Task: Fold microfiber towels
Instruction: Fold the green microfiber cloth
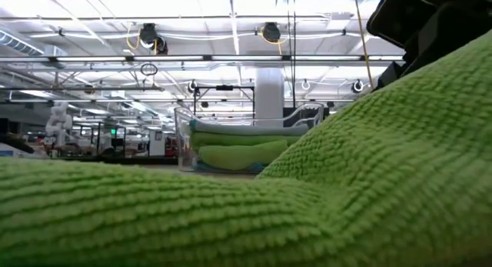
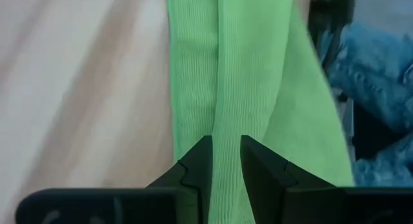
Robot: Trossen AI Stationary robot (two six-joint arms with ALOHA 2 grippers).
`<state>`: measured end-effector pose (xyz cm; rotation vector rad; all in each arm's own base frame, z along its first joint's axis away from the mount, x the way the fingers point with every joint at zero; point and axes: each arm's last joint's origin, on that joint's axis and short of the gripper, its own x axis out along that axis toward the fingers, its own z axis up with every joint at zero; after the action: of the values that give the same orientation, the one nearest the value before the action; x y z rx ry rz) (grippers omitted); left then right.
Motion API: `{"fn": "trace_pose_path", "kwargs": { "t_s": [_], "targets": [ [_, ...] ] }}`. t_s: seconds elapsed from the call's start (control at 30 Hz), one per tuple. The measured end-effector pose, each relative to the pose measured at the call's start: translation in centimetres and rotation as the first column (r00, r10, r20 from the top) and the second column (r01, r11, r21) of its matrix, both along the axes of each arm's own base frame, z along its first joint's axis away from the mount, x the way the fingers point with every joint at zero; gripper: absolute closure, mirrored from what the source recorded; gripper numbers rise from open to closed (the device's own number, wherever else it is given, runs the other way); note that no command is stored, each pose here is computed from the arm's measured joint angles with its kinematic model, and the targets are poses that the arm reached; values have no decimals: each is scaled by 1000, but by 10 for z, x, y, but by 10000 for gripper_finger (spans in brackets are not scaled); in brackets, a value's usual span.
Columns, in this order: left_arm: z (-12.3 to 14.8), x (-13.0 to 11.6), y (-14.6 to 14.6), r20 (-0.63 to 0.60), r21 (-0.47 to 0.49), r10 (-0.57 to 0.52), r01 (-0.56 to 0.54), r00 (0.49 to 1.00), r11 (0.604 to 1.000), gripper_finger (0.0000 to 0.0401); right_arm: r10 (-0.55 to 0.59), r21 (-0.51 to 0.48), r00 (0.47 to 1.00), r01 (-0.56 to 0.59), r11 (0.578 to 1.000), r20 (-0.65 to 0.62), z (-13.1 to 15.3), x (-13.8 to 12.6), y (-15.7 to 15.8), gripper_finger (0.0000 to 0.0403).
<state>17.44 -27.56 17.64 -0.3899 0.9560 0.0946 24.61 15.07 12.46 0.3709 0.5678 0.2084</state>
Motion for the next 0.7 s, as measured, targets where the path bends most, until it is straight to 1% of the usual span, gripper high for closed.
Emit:
{"fn": "trace_pose_path", "kwargs": {
  "t_s": [0.07, 0.3, 0.43, 0.5, 0.63, 0.67, 0.7],
  "targets": [
    [-10, 5, -1, -31, -3, 8, -8, 999, 1000, 320, 24, -11, 1000, -24, 1000, 16, -1, 3, 1, 327],
    [-38, 20, 4, -106, 42, 83, -79, 991, 996, 320, 67, -64, 991, -60, 996, 113, 6, 8, 1, 332],
    [-55, 29, 6, -161, 46, 130, -124, 978, 991, 321, 45, -95, 991, -33, 995, 127, 6, 10, -2, 332],
    [-62, 32, 8, -178, 70, 138, -127, 974, 989, 321, 32, -108, 992, -19, 994, 120, 5, 10, -4, 332],
    [-66, 30, 15, -197, 158, 173, -143, 965, 977, 321, 5, -133, 995, 8, 991, 97, 2, 12, -10, 332],
    [-66, 29, 20, -201, 212, 185, -141, 962, 967, 321, 0, -138, 996, 12, 990, 87, 1, 12, -11, 332],
    [-65, 26, 28, -206, 298, 193, -126, 959, 946, 321, -9, -140, 997, 20, 990, 76, 0, 13, -13, 332]
  ]
}}
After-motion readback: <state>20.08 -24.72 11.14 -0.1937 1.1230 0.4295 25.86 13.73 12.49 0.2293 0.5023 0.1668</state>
